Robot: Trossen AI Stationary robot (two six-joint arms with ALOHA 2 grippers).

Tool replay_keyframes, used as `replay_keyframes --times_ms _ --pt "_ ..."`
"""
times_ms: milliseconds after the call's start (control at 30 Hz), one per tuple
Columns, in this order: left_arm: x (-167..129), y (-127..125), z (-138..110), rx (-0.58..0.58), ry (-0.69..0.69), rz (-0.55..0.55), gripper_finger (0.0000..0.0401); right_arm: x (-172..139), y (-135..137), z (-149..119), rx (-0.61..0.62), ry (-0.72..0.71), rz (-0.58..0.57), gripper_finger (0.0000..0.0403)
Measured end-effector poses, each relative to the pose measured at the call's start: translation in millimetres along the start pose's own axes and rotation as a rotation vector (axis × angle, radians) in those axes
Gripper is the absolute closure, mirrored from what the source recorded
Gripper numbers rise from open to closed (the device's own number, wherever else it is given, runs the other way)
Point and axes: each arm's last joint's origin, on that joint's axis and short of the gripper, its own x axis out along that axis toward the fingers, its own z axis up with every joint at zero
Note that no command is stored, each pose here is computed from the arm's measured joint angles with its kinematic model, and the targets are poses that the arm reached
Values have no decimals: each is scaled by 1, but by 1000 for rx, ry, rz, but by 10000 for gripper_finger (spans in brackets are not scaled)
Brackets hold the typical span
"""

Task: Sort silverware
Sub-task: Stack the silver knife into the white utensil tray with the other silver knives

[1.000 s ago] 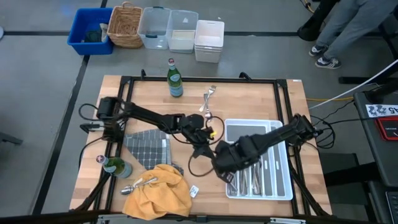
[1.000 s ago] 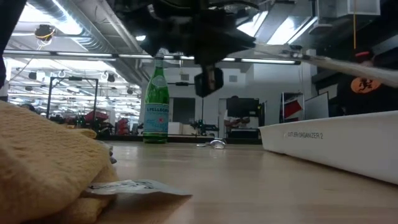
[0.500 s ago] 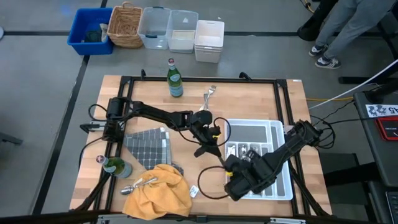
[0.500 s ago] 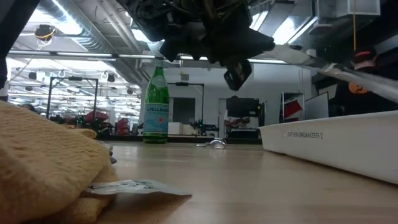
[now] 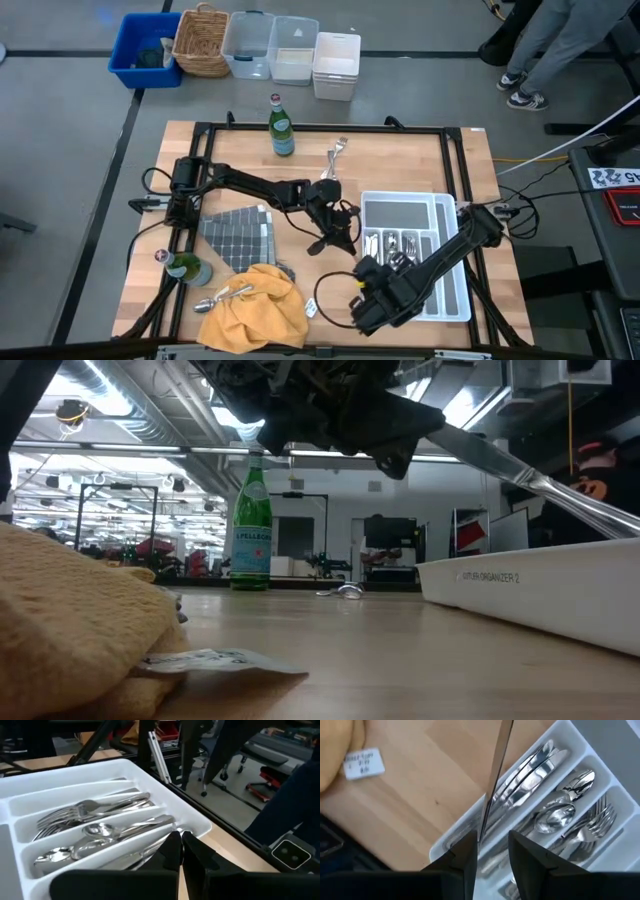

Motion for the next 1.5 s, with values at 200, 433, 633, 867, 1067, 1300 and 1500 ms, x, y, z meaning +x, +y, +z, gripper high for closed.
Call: replay_keyframes --times_ms 200,433,633,867,1067,1300,1500 --pt "4 -4 1 11 2 -11 401 8 3 6 65 -78 -31 292" --pt "10 -13 2 19 5 -32 401 13 -2 30 90 -93 -51 292" --pt "13 -17 2 21 8 -42 401 16 -8 47 75 46 -32 292" --pt "13 -17 2 2 7 -42 401 15 -4 46 52 104 21 292" --pt "13 -17 2 4 6 -44 401 15 1 44 45 40 53 292" --pt "17 -22 3 9 6 -56 401 16 0 45 43 -3 26 292" --pt "17 -23 3 12 6 -58 401 16 4 47 54 -33 67 292"
